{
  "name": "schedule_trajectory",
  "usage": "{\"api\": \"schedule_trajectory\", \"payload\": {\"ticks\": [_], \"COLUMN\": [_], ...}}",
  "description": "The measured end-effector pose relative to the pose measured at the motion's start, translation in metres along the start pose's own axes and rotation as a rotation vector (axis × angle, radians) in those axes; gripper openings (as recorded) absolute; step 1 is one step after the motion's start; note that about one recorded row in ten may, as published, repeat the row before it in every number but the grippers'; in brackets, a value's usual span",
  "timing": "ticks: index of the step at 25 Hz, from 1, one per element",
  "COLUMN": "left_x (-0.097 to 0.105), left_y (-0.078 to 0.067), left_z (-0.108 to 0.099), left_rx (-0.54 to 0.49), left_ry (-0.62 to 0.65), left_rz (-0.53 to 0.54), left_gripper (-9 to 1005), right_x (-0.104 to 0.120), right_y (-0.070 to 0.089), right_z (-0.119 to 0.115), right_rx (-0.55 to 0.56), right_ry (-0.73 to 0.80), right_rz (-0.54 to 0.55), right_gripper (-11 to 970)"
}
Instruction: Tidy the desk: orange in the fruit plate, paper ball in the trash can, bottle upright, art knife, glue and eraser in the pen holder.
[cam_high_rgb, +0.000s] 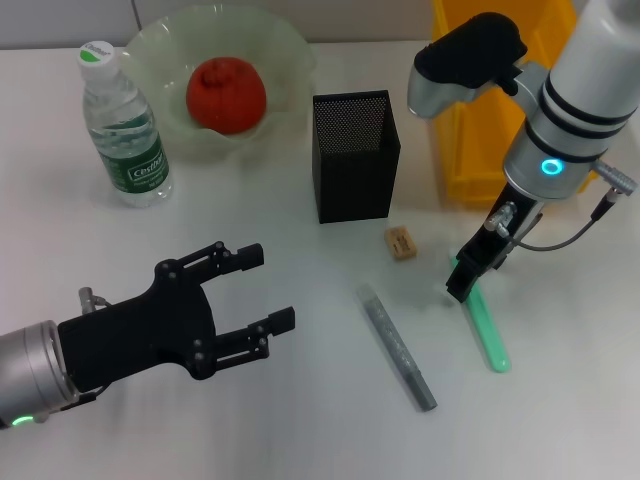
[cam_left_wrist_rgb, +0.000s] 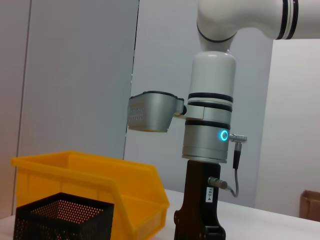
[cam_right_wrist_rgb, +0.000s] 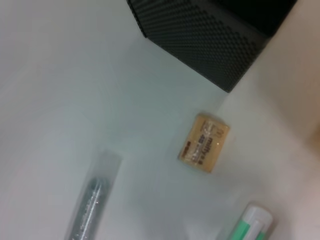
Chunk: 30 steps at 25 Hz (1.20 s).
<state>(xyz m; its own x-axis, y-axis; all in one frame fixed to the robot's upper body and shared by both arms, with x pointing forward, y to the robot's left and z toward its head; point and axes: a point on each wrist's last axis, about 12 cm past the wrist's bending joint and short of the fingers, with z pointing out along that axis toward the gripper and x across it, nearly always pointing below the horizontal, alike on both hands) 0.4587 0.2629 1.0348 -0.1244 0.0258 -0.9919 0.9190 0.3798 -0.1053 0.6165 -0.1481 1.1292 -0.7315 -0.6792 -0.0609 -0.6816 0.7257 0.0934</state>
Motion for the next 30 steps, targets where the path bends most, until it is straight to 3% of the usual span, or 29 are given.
{"api": "schedule_trajectory", "payload": {"ticks": [8,13,30], "left_x": [0.0001,0.0002,0.0019], "left_y": [-0.0003,-0.0003,-0.0009], "left_z": [0.0006,0.0000,0.0000], "left_rx": [0.003,0.000,-0.004], "left_ry": [0.001,0.000,0.001], "left_rz": [0.000,-0.001,0.000], "left_gripper": [772,772,772], "right_x": [-0.0019,-0.0016,-0.0008], "right_y": [0.0028,0.0027,0.0023], "right_z": [0.0018,0.0024,0.0033], "right_rx": [0.000,-0.002,-0.003], "right_ry": [-0.007,-0.006,-0.007], "right_rz": [-0.011,-0.013,-0.012], "right_gripper": [653,564,526]}}
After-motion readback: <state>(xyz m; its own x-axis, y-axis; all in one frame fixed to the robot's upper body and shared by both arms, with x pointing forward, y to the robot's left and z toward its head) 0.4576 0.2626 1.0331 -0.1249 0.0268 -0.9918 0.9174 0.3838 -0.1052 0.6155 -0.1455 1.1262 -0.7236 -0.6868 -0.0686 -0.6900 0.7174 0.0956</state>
